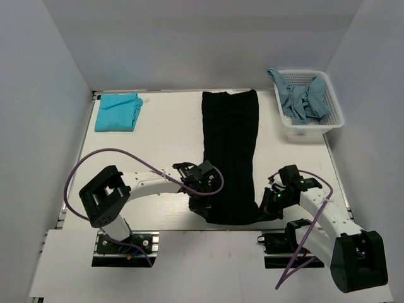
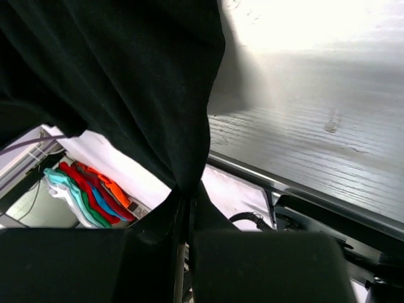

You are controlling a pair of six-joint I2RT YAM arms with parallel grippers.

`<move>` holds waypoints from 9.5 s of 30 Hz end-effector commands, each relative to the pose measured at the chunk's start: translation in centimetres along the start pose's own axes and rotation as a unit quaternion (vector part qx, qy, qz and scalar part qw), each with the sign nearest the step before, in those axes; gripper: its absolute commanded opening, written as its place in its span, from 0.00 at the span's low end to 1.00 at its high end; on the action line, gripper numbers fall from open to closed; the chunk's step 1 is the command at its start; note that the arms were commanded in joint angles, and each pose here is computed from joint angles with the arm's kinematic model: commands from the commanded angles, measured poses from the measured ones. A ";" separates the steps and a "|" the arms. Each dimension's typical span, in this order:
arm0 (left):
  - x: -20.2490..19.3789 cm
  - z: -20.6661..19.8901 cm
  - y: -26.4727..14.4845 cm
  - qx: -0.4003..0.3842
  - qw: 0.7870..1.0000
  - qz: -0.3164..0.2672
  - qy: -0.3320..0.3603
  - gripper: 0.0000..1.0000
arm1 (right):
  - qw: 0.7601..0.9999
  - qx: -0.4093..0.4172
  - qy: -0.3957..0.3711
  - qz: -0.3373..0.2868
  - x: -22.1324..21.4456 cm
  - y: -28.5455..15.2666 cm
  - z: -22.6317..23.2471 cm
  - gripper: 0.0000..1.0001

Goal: Fold and stack the t-shirts
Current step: Rotate the tshirt 90 degrees, then grab the bottom of the folded rectangular tshirt with both arms, then fold the folded rectangular tshirt in 1/3 of the way

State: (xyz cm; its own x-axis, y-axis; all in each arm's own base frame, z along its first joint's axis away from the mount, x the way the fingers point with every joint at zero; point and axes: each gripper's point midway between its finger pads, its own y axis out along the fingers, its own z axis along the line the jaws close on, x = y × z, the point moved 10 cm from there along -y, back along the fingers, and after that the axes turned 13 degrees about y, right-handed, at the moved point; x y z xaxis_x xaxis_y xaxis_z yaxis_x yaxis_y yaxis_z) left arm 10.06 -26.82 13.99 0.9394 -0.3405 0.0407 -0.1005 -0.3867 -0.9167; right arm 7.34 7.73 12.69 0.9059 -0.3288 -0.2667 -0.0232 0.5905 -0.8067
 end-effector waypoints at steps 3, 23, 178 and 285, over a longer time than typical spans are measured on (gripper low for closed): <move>-0.5 0.3 -0.8 0.030 0.999 0.021 -0.014 0.39 | 1.000 0.001 -0.007 0.011 -0.2 0.2 0.0 0.00; 12.9 -1.2 -11.3 0.246 0.937 -0.247 0.012 0.99 | 0.960 0.031 -0.257 -0.104 2.5 -3.8 10.0 0.90; 41.9 11.4 -4.3 0.049 0.877 -0.476 0.038 0.99 | 0.935 0.031 -0.292 -0.200 5.9 0.6 16.2 0.90; 29.4 3.5 -12.8 0.118 0.918 -0.373 0.060 0.00 | 0.944 -0.037 -0.108 -0.310 18.4 -5.9 22.9 0.00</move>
State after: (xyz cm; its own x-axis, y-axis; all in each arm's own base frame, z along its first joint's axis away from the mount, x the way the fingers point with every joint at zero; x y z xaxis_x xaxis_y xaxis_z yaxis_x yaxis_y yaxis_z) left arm 38.69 -28.43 24.25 0.7454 -0.0995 0.6592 0.6187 -0.2649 -0.7396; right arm 32.40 15.28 24.35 0.8154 -0.4371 0.3795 0.5161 0.2521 -0.8186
